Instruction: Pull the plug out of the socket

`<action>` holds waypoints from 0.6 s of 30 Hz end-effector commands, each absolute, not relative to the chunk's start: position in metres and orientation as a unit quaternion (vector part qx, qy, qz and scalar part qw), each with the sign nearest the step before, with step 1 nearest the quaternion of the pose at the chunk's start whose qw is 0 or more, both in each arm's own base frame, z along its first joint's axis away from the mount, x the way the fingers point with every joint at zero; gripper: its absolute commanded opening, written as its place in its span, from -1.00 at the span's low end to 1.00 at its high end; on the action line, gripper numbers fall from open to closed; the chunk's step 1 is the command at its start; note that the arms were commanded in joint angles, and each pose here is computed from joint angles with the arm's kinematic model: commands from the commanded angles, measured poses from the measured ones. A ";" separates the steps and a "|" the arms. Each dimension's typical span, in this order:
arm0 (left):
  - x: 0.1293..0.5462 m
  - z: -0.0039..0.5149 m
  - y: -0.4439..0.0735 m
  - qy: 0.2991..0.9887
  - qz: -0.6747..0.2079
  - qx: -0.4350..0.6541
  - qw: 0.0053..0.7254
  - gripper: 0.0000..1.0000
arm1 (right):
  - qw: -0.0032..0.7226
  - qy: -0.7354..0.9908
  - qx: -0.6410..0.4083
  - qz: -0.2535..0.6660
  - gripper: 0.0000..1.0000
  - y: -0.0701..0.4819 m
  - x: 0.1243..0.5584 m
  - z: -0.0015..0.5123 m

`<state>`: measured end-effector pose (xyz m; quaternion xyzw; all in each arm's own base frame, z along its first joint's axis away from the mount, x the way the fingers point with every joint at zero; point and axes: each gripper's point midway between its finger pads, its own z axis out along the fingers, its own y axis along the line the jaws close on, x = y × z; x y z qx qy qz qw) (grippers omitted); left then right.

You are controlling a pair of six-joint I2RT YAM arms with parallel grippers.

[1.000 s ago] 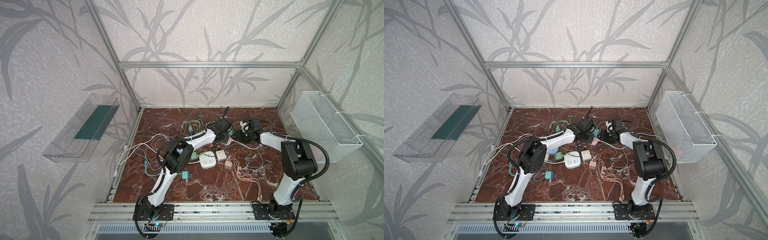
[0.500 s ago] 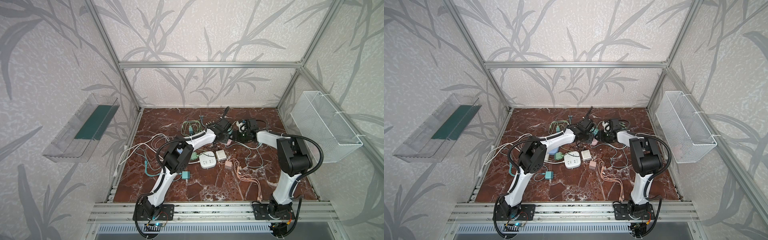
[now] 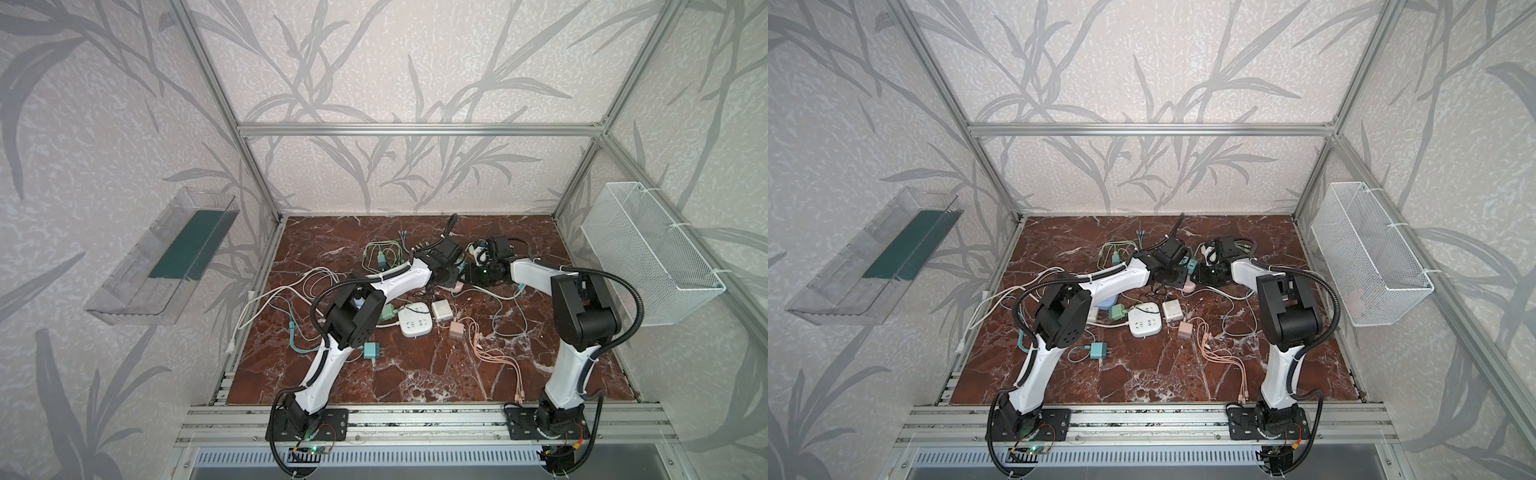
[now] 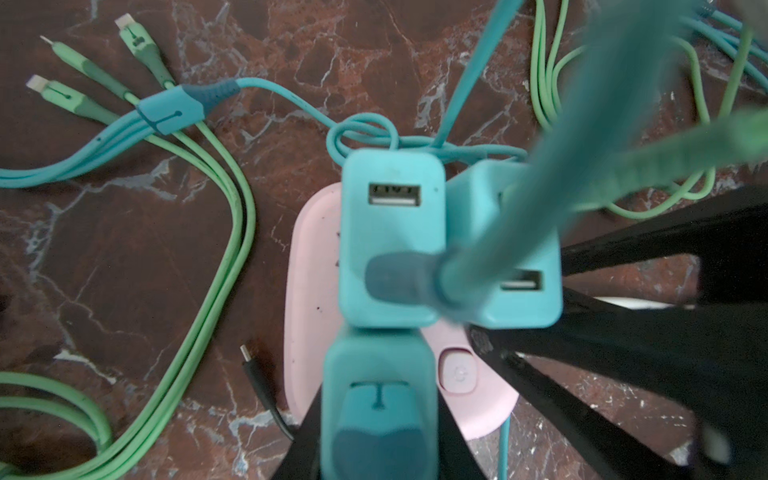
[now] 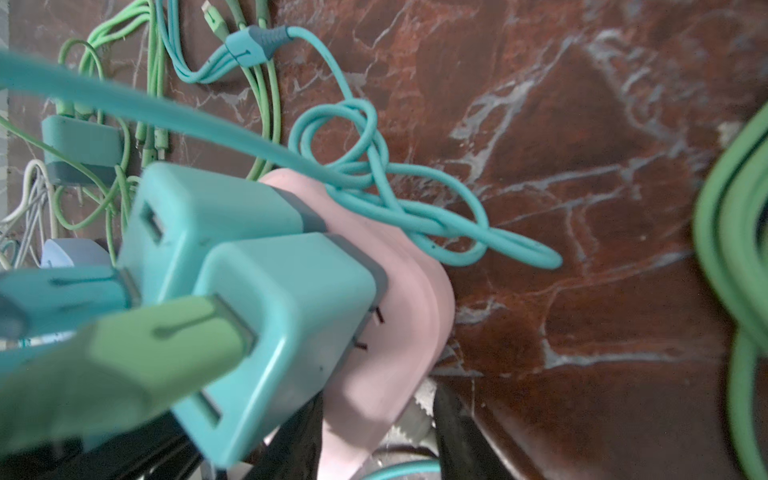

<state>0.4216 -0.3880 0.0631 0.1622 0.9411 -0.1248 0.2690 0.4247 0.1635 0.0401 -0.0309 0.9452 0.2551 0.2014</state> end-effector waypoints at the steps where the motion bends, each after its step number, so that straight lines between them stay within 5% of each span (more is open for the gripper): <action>1: 0.425 0.118 -0.398 0.922 -0.159 0.151 0.321 -0.52 | 0.163 0.958 -0.044 0.233 -0.13 0.162 0.409 0.025; 18: 0.416 0.121 -0.399 0.902 -0.115 0.191 0.369 -0.56 | 0.158 0.966 -0.046 0.201 -0.17 0.151 0.402 0.018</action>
